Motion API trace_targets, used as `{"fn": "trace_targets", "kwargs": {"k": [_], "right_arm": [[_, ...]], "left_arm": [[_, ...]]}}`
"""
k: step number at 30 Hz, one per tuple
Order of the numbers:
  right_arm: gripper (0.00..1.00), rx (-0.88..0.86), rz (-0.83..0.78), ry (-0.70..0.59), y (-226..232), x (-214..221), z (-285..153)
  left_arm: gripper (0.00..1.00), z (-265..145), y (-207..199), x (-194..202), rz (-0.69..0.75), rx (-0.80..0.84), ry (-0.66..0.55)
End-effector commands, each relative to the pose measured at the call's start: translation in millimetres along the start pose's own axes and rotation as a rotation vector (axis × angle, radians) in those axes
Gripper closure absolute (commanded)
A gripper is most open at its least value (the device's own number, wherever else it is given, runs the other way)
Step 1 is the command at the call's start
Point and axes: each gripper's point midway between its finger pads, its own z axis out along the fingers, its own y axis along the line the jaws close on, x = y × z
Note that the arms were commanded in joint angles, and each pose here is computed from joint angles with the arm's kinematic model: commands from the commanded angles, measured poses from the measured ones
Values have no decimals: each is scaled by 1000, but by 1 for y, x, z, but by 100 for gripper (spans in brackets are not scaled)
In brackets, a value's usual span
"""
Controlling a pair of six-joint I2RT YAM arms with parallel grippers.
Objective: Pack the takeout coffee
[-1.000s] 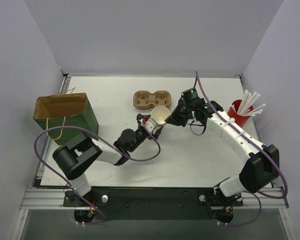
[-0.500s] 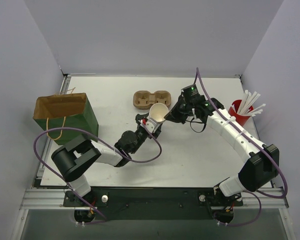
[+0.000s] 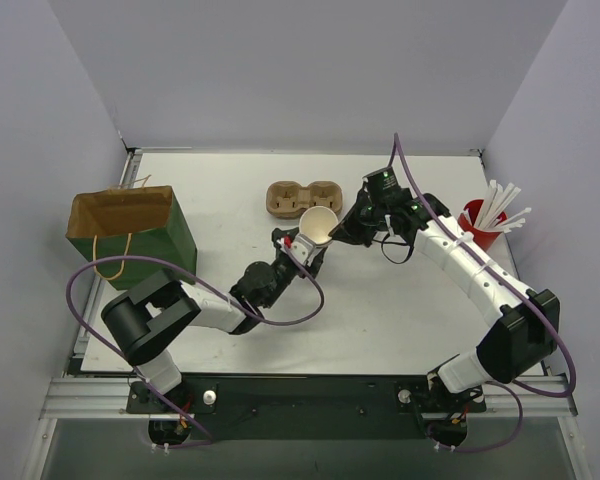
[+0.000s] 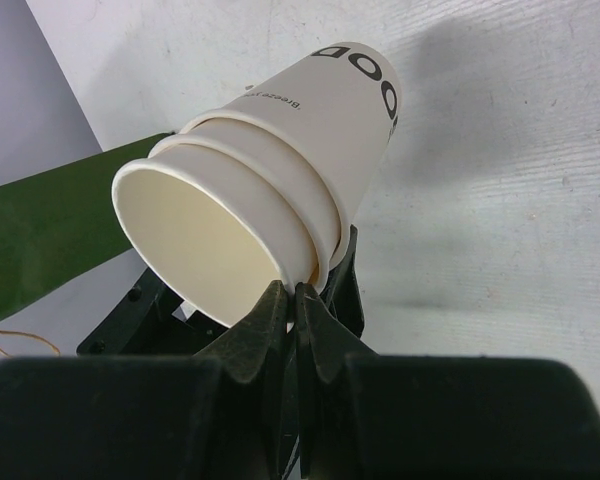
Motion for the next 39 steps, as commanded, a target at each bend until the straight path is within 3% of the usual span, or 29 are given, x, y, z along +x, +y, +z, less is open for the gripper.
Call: {"fn": "trace_targets", "kwargs": {"k": [1, 26, 39], "right_arm": [[100, -215, -3, -55, 62, -14, -38], [100, -263, -6, -108, 75, -26, -65], [100, -290, 42, -221, 59, -70, -106]], "left_arm": [[47, 0, -29, 15, 2, 99, 66], [43, -1, -30, 33, -33, 69, 121], [43, 8, -14, 28, -53, -34, 117]]}}
